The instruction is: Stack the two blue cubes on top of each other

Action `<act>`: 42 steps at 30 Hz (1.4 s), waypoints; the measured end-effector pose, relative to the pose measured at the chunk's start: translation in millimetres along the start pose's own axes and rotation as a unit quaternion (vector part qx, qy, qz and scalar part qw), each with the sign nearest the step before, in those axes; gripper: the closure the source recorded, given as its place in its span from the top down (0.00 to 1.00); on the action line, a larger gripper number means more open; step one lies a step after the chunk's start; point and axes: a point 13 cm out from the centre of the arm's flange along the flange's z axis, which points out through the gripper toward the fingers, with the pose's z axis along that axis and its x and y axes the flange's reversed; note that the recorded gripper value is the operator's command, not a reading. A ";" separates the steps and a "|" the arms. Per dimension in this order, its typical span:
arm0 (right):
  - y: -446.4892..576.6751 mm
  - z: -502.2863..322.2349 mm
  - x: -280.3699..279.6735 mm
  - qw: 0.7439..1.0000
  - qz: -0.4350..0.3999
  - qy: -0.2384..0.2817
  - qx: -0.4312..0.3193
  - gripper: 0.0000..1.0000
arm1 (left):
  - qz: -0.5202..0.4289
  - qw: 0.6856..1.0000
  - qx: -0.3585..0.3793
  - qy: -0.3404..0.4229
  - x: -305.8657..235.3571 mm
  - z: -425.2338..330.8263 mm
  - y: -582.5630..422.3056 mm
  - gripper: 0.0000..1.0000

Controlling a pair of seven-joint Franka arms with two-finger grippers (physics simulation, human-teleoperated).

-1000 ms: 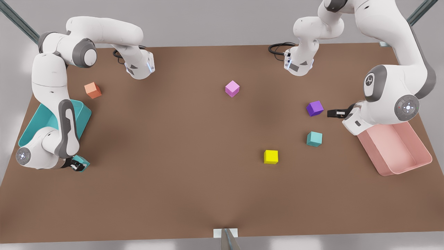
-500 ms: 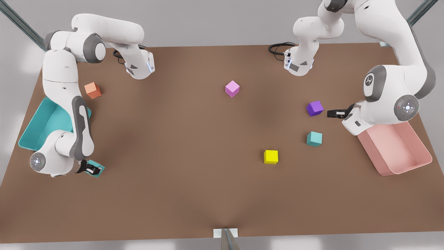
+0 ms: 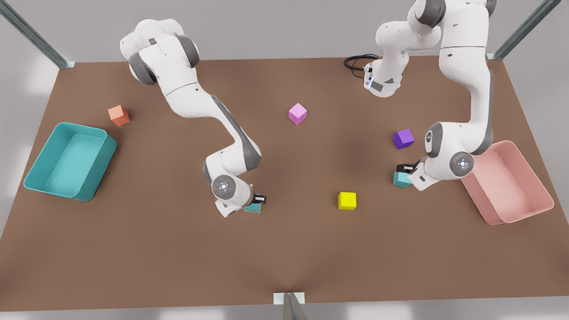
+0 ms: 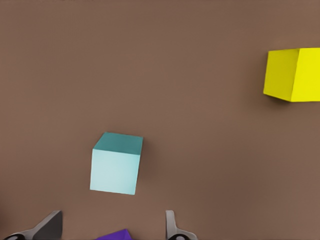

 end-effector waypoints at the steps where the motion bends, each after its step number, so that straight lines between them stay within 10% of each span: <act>1: 17.1 4.5 10.6 1.000 0.003 -0.001 0.000 0.73 | 0.005 1.000 0.000 -0.005 -2.7 3.2 1.2 1.00; 9: 89.1 61.1 66.8 0.998 0.061 -0.008 -0.004 0.73 | 0.049 0.999 0.000 -0.020 -20.4 33.5 10.8 1.00; 13: 107.1 78.1 78.6 0.995 0.093 -0.015 -0.015 1.00 | 0.068 0.997 0.000 -0.018 -22.2 48.5 11.0 1.00; 21: 117.7 52.0 70.2 0.987 0.154 -0.032 -0.042 1.00 | 0.095 0.995 0.001 -0.013 -24.7 79.1 13.9 1.00; 32: -186.9 -182.5 -142.2 0.950 0.289 -0.117 -0.026 1.00 | 0.112 0.994 0.005 -0.005 -26.7 105.8 20.6 1.00; 36: -240.8 -379.7 -25.9 0.968 0.195 -0.159 -0.024 1.00 | 0.118 0.993 0.007 0.005 -25.0 124.1 20.2 1.00; 37: -250.1 -392.5 -4.3 0.972 0.174 -0.155 -0.019 1.00 | 0.119 0.993 0.007 0.006 -25.2 125.9 20.2 0.97; 39: -261.7 -389.0 12.6 0.981 0.137 -0.137 0.001 1.00 | 0.122 0.993 0.007 0.005 -25.9 127.1 20.1 0.56; 42: -266.0 -373.6 21.0 0.990 0.083 -0.109 0.026 1.00 | 0.123 0.992 0.002 0.003 -27.7 127.3 21.3 0.54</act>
